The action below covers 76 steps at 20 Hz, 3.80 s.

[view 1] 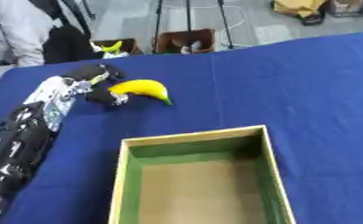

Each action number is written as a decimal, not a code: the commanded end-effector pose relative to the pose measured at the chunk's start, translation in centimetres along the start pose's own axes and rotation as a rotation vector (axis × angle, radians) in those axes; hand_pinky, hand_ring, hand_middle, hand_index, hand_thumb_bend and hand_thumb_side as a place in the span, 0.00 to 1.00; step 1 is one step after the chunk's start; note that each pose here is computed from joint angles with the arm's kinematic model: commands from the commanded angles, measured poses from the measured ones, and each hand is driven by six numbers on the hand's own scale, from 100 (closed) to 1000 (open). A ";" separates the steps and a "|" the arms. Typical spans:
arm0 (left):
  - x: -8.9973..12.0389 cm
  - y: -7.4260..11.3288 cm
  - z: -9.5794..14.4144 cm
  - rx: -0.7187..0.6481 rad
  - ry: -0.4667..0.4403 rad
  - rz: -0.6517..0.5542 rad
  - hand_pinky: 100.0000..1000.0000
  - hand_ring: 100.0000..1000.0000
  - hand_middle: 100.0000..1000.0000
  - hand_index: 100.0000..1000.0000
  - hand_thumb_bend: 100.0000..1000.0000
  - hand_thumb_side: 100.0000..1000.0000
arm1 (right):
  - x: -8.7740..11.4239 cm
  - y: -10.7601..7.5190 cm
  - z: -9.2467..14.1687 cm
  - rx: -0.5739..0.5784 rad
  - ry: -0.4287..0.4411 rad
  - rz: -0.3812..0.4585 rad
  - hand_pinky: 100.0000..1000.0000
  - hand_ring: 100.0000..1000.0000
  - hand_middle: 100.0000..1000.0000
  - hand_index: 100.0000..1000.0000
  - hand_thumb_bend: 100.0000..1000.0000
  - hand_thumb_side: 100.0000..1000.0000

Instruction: Pick up objects on the table and place them in the box.

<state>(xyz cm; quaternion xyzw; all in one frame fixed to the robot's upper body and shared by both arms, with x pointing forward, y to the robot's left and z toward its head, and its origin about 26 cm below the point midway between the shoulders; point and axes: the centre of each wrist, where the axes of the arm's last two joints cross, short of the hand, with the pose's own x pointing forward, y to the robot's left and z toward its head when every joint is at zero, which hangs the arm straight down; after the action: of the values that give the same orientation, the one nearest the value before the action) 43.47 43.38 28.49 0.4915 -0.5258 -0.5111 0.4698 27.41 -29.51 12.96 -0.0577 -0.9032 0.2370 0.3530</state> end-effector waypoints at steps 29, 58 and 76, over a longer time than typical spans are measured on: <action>-0.5 0.5 0.4 -0.098 -0.072 0.010 0.48 0.68 0.68 0.80 0.21 0.57 | 0.5 -0.3 -0.5 -0.020 -0.011 0.041 0.67 0.37 0.41 0.58 0.00 1.00; -0.3 -0.8 0.3 0.041 -0.058 -0.032 0.29 0.51 0.44 0.60 0.00 0.57 | 0.5 -0.5 -0.4 -0.029 0.002 0.039 0.67 0.37 0.41 0.58 0.00 1.00; -0.6 0.0 0.8 0.113 -0.047 -0.022 0.24 0.47 0.40 0.55 0.00 0.49 | 0.5 -0.7 0.0 -0.031 0.020 0.026 0.67 0.37 0.41 0.58 0.00 1.00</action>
<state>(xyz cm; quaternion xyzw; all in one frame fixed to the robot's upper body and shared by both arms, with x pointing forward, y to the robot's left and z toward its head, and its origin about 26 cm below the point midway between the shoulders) 43.30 43.31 27.15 0.4964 -0.5595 -0.5050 0.4306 27.42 -29.66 12.97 -0.0735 -0.9001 0.2251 0.3657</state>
